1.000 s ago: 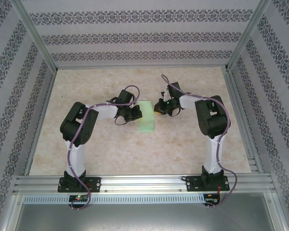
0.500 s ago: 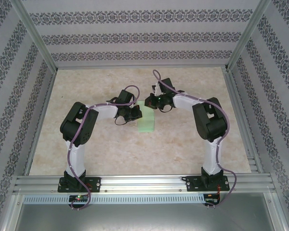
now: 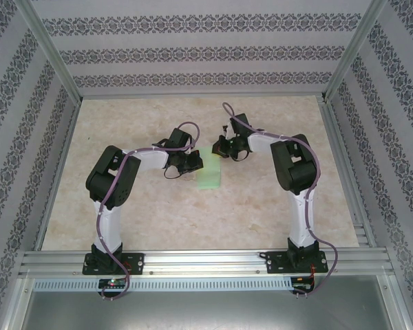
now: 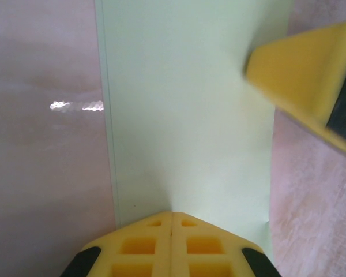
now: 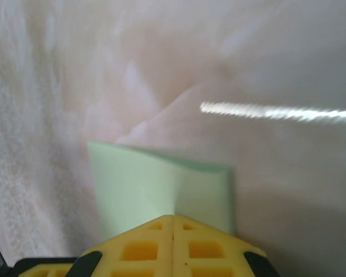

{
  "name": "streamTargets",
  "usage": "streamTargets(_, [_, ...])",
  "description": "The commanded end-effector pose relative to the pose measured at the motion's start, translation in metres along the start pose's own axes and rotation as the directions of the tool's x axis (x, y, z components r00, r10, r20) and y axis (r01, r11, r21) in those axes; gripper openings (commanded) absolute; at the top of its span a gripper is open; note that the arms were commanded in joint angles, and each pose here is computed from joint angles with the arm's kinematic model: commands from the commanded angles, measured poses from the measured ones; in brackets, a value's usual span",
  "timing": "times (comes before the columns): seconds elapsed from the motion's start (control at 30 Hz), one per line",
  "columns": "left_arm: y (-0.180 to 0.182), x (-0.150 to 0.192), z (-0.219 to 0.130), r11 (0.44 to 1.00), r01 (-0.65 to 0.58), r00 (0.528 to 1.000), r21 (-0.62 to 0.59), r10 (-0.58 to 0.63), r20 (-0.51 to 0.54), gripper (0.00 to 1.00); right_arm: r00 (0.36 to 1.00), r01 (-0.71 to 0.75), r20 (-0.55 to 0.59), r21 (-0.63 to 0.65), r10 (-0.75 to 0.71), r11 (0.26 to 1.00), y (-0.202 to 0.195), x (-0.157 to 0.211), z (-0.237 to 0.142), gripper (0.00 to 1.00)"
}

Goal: Fold a paper plane with a square sheet of paper (pick it up from the middle)
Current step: Fold the square sheet of paper in half at the center of the table.

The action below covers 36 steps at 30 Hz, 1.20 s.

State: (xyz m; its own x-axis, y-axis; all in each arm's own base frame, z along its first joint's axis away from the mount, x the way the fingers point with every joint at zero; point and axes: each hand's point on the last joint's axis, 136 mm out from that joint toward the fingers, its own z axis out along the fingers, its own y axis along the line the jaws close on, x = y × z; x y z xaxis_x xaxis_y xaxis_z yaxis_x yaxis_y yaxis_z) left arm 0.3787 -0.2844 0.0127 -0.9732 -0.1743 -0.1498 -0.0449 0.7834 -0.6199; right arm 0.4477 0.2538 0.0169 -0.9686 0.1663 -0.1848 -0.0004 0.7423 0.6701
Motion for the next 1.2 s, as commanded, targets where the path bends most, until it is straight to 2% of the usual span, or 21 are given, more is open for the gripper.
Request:
streamTargets(0.0, [0.108, 0.075, 0.017, 0.929, 0.094, 0.969, -0.358, -0.169, -0.182, 0.00, 0.998, -0.023, 0.063, 0.078, 0.018, 0.997, -0.032, -0.028, -0.008, 0.00])
streamTargets(0.1, [0.108, 0.075, 0.017, 0.930, 0.091, 0.969, -0.356, -0.165, -0.184, 0.00, 0.996, -0.018, 0.092, 0.104, 0.009, 0.994, -0.036, -0.042, -0.016, 0.00])
streamTargets(0.27, [0.107, 0.074, 0.017, 0.931, 0.089, 0.969, -0.355, -0.163, -0.187, 0.00, 0.989, 0.046, 0.139, 0.054, -0.054, 0.997, 0.000, -0.058, -0.043, 0.00])
streamTargets(0.37, [0.107, 0.074, 0.017, 0.931, 0.088, 0.969, -0.354, -0.162, -0.186, 0.00, 0.989, 0.075, 0.126, 0.003, -0.075, 0.997, 0.022, -0.047, -0.046, 0.00])
streamTargets(0.5, [0.107, 0.074, 0.018, 0.931, 0.088, 0.969, -0.355, -0.162, -0.185, 0.00, 0.997, 0.077, 0.031, -0.033, -0.076, 0.996, 0.032, -0.013, -0.020, 0.00])
streamTargets(0.6, [0.107, 0.074, 0.018, 0.931, 0.087, 0.970, -0.355, -0.161, -0.185, 0.00, 0.998, 0.066, -0.021, -0.032, -0.067, 0.997, 0.030, 0.005, -0.002, 0.00])
streamTargets(0.8, [0.108, 0.076, 0.017, 0.929, 0.088, 0.968, -0.359, -0.165, -0.189, 0.00, 0.999, 0.041, -0.034, -0.003, -0.041, 0.999, 0.017, 0.001, 0.009, 0.00])
streamTargets(1.03, [0.107, 0.076, 0.017, 0.931, 0.085, 0.969, -0.355, -0.160, -0.186, 0.00, 1.000, -0.020, 0.011, 0.085, 0.019, 0.996, -0.024, -0.021, 0.003, 0.00])
streamTargets(1.17, [0.108, 0.076, 0.017, 0.931, 0.086, 0.969, -0.355, -0.161, -0.187, 0.00, 0.997, -0.043, 0.062, 0.086, 0.037, 0.995, -0.031, -0.042, -0.005, 0.00])
